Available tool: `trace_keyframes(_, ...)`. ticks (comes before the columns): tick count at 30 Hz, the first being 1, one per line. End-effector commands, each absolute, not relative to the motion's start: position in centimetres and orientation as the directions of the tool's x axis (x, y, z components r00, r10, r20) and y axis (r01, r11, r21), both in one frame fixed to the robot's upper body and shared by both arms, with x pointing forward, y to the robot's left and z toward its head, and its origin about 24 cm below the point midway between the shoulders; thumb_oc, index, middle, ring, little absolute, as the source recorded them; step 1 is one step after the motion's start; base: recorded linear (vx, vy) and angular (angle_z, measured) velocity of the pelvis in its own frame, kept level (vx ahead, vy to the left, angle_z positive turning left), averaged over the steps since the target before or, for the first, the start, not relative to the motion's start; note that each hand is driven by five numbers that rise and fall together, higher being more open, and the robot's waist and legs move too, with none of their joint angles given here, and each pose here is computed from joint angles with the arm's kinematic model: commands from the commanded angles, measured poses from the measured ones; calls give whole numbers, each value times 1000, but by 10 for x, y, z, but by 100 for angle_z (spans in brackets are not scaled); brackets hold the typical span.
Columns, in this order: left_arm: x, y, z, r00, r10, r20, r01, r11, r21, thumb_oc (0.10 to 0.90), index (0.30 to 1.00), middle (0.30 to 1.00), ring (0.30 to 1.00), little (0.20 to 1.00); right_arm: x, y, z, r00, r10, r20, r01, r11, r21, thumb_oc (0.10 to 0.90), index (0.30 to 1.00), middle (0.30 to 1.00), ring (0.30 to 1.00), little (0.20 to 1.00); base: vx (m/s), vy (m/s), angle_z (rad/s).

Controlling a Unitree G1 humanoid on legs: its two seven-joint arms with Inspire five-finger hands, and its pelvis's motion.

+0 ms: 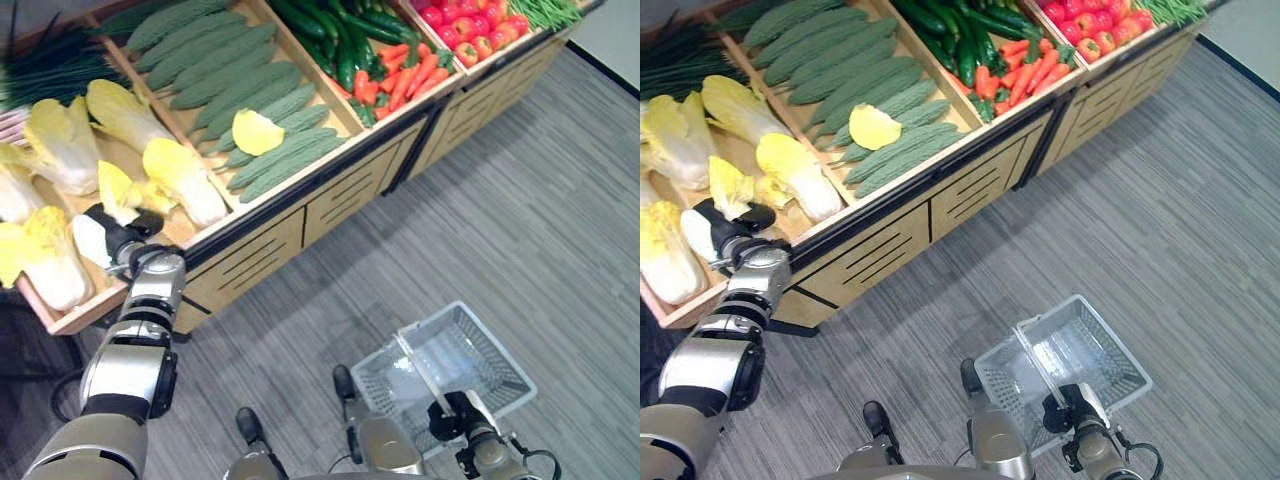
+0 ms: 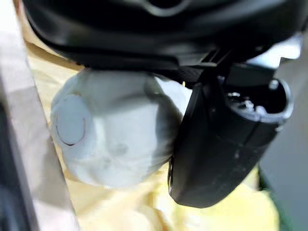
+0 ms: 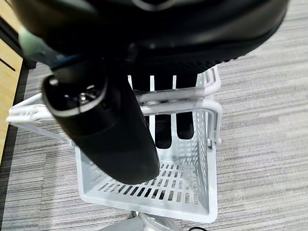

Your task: Get the vegetables into the basket

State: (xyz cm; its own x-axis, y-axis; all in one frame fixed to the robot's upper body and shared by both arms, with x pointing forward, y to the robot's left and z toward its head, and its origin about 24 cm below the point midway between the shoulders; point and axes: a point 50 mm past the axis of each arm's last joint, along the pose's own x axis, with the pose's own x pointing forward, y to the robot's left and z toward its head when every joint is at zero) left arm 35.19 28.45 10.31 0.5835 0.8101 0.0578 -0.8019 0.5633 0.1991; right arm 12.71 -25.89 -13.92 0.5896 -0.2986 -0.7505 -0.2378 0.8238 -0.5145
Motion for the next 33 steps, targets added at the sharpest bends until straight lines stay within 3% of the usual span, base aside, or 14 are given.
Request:
trace_keyframes(1,346,272,197,435,766,474,-844,530,-84,400,300,300,300,300,101,-279,-139,545,-369,-753,-188,821,-538,400,300,300,300,300,-31,-10,15)
trace_keyframes(5,317,236,226,459,592,663,-633,741,-223,400,300,300,300,300,94,-281,-140,529,-383,-757,-153,835,-529,400,300,300,300,300,-20,20,18)
trace_keyframes(7,302,229,218,549,488,679,-417,864,-284,400,300,300,300,300,91,-286,-139,521,-396,-756,-133,837,-530,400,300,300,300,300,-22,44,5)
trace_keyframes(11,287,219,187,725,337,601,-44,893,-448,400,300,300,300,300,87,-286,-138,521,-375,-767,-152,843,-516,400,300,300,300,300,0,37,4)
trace_keyframes(15,274,206,155,830,154,537,181,835,-520,400,300,300,300,300,83,-288,-139,506,-366,-781,-159,850,-502,400,300,300,300,300,-10,26,10)
trace_keyframes(19,263,201,125,890,42,453,241,800,-549,400,300,300,300,300,81,-288,-139,506,-354,-787,-164,856,-490,400,300,300,300,300,-11,21,7)
trace_keyframes(21,250,202,86,949,-36,312,220,787,-577,400,300,300,300,300,80,-289,-140,498,-352,-793,-157,863,-481,400,300,300,300,300,0,0,0)
trace_keyframes(33,234,198,64,962,-152,226,256,790,-557,400,300,300,300,300,76,-293,-140,474,-368,-800,-142,865,-482,400,300,300,300,300,4,6,-2)
